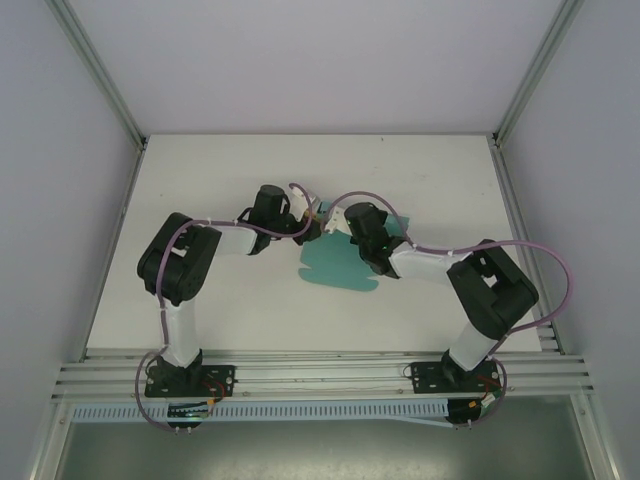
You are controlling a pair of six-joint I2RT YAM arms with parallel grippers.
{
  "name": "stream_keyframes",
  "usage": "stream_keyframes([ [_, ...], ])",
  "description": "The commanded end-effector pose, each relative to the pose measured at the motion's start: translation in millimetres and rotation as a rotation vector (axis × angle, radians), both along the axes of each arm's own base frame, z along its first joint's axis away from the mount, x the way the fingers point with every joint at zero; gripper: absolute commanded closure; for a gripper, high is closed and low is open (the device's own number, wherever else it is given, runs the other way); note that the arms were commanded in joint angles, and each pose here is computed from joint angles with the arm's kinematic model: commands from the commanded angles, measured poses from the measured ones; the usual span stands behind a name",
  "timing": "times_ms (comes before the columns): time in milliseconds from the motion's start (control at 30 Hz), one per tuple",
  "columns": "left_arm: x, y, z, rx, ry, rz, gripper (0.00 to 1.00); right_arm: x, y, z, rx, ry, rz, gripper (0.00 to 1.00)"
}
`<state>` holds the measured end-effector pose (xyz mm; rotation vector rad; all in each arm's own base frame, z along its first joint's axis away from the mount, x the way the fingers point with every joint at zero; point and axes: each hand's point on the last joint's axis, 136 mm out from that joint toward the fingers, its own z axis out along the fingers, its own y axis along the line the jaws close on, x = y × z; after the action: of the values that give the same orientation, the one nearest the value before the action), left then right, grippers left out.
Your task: Assemble paper box
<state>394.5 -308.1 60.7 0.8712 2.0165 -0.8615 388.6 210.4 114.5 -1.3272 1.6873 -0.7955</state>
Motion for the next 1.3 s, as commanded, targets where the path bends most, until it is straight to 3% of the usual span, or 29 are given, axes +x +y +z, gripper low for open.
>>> stream_keyframes([
  [0, -22.9, -14.5, -10.6, -0.02, 0.068, -0.117, 0.57, -1.7, 19.6, -1.1, 0.062, -0.015, 0.02, 1.0],
  [233, -11.5, -19.8, -24.5, 0.009, 0.104, -0.085, 0.55, -9.3, 35.2, 3.3, 0.083, -0.022, 0.034, 1.0],
  [367, -6.3, -27.0, -27.9, 0.03, 0.111, -0.069, 0.47, -10.7, 39.9, 3.6, 0.112, -0.011, 0.035, 1.0],
  [467, -12.4, -32.3, -24.5, -0.006, 0.124, -0.094, 0.47, -11.5, 41.9, 0.8, 0.115, -0.005, 0.034, 1.0],
  [567, -9.7, -32.6, -24.3, -0.011, 0.121, -0.079, 0.6, -12.7, 41.4, -1.0, 0.114, -0.001, 0.032, 1.0],
  [667, -1.6, -33.1, -29.0, 0.007, 0.143, -0.043, 0.49, -15.9, 45.4, -1.3, 0.142, 0.021, 0.047, 1.0],
  [767, 1.2, -37.1, -28.9, 0.002, 0.151, -0.017, 0.48, -17.2, 48.3, -2.0, 0.155, 0.029, 0.051, 1.0],
  [900, 2.1, -44.7, -26.8, -0.041, 0.167, -0.002, 0.68, -18.8, 51.3, -2.4, 0.178, 0.04, 0.055, 1.0],
  [1000, 6.8, -43.3, -31.0, 0.022, 0.13, 0.05, 0.78, -20.8, 51.9, -2.5, 0.193, 0.055, 0.052, 1.0],
  [1267, 6.5, -15.5, -24.1, 0.107, 0.077, 0.198, 0.87, -25.1, 50.3, 11.7, 0.271, 0.073, 0.021, 1.0],
])
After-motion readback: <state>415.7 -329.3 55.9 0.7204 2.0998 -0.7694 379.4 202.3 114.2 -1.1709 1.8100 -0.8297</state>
